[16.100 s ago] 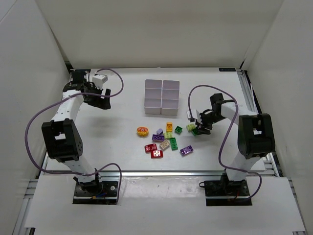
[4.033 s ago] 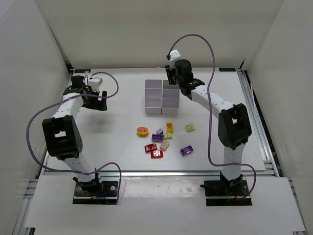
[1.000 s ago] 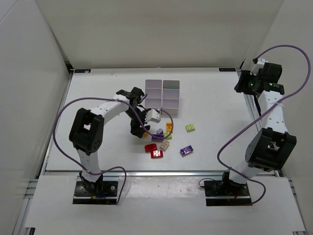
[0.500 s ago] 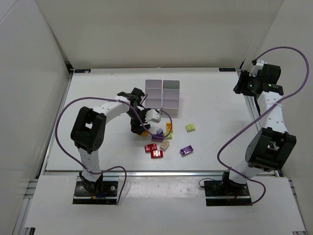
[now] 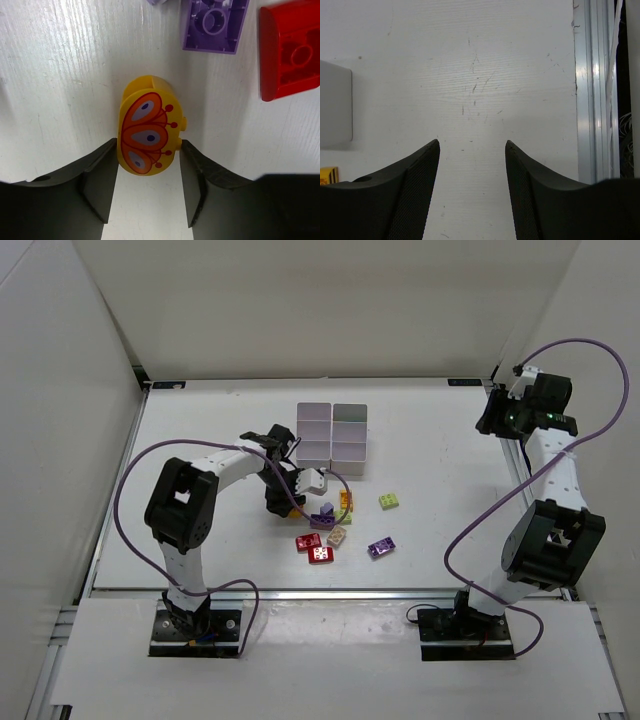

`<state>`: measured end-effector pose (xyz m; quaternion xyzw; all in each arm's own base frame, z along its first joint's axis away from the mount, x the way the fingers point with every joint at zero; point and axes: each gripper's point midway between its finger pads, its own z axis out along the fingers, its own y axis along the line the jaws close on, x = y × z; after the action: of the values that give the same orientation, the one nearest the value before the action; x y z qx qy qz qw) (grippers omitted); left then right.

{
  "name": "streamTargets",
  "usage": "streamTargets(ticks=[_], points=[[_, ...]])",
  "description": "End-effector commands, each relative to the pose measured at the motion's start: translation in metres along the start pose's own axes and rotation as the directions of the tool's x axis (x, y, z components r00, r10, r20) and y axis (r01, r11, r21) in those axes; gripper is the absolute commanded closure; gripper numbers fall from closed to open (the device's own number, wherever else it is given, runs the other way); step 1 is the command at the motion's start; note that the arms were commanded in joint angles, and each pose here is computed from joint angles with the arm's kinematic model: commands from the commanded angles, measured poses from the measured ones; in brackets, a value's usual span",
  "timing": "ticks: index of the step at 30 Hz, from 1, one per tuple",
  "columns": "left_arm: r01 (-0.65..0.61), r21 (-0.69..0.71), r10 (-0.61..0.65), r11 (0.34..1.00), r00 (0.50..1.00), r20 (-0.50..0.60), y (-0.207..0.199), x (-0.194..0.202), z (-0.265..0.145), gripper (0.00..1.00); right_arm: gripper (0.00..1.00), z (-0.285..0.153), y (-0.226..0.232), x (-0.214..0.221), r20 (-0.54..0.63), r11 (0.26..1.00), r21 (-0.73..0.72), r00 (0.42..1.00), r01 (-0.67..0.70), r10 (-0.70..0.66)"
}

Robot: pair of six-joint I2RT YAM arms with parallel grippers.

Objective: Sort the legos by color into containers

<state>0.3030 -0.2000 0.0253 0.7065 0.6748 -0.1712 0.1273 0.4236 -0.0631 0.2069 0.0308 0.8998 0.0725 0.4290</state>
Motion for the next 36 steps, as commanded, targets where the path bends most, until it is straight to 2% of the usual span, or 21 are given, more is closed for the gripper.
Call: streamTargets(ticks=[1,14,19,21,22,26,27,29,30,33,36], points=[[-0.012,0.004,0.012,1.0,0.999,0.042,-0.002,-0.009,-0.002,0.4,0.4,-0.008,0.004,-0.012,0.056,1.0,-0.011,0.998,0.019,-0.019],[0.129,0.038,-0.134,0.991,0.973,0.188,-0.021,-0.04,-0.023,0.58,0.41,-0.009,0.008,-0.009,0.052,0.999,-0.028,0.998,0.021,-0.02],[0.205,0.05,-0.211,0.977,0.934,0.289,-0.023,-0.064,-0.06,0.69,0.41,-0.01,0.009,-0.006,0.046,0.999,-0.035,0.999,0.016,-0.015],[0.293,0.085,-0.305,0.952,0.907,0.291,-0.026,-0.071,-0.071,0.76,0.41,-0.011,0.01,-0.005,0.046,0.999,-0.036,0.999,0.015,-0.013],[0.322,0.089,-0.333,0.942,0.888,0.316,-0.018,-0.078,-0.084,0.78,0.41,-0.011,0.01,-0.003,0.044,0.999,-0.04,0.999,0.01,-0.008],[0.496,0.176,-0.522,0.85,0.752,0.402,0.003,-0.095,-0.119,0.82,0.41,-0.012,0.013,-0.002,0.041,0.999,-0.051,0.999,0.005,-0.003],[0.558,0.235,-0.601,0.796,0.688,0.405,0.005,-0.101,-0.125,0.83,0.41,-0.011,0.014,-0.002,0.04,0.999,-0.054,0.999,0.004,-0.002],[0.609,0.265,-0.656,0.748,0.615,0.438,0.024,-0.107,-0.142,0.9,0.41,-0.012,0.015,-0.003,0.043,0.998,-0.06,0.999,0.004,-0.001],[0.652,0.308,-0.713,0.692,0.555,0.428,0.028,-0.111,-0.147,0.9,0.41,-0.011,0.015,-0.003,0.042,0.998,-0.061,0.999,0.004,-0.002],[0.698,0.389,-0.79,0.601,0.443,0.425,0.047,-0.122,-0.16,0.9,0.41,-0.012,0.017,-0.004,0.045,0.998,-0.067,0.999,0.002,0.001],[0.718,0.416,-0.816,0.558,0.384,0.432,0.069,-0.122,-0.167,0.9,0.41,-0.014,0.019,-0.005,0.05,0.998,-0.068,0.999,0.001,0.003]])
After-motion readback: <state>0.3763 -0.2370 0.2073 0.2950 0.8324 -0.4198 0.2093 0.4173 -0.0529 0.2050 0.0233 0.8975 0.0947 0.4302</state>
